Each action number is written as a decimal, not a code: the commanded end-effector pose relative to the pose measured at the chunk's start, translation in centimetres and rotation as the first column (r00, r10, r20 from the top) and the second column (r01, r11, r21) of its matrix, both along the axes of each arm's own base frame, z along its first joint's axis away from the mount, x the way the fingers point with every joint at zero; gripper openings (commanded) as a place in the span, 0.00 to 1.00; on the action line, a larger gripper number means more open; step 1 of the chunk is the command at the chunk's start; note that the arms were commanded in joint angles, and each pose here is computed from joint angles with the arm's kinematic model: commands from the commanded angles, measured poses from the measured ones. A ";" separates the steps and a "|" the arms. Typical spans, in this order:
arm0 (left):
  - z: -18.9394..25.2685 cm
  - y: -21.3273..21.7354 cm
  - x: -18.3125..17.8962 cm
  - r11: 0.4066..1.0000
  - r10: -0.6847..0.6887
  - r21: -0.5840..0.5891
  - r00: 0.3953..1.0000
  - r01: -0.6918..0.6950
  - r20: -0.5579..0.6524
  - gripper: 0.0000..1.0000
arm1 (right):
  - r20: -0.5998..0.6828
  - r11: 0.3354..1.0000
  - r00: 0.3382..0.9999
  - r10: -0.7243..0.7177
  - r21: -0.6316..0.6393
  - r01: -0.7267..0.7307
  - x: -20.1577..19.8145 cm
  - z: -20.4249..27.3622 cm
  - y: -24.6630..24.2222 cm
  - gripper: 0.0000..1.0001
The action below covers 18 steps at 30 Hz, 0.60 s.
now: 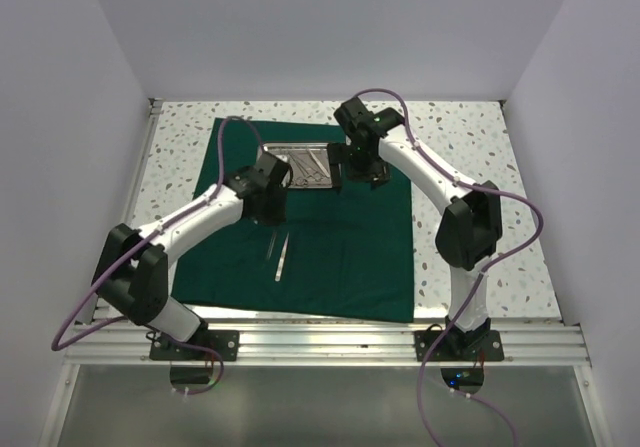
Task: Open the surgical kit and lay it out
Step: Place the medical item in the surgical kit.
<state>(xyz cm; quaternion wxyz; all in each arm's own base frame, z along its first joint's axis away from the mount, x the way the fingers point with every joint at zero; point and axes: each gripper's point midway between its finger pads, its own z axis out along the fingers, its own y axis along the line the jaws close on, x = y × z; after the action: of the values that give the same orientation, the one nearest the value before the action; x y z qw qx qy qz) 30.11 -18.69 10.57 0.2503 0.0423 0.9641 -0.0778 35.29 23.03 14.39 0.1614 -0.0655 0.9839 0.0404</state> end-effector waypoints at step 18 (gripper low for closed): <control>-0.5 -0.9 -0.1 0.995 0.081 -0.059 0.992 -0.076 0.092 0.76 | 0.022 0.998 0.998 -0.060 0.018 0.060 -1.8 -0.4 -1.4 0.90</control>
<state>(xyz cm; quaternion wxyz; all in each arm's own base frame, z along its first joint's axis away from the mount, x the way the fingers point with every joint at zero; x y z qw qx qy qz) 26.12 -18.46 6.32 0.2293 -0.0031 0.9694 -0.0879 34.12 22.37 12.30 0.1487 -0.0509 0.9870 0.0348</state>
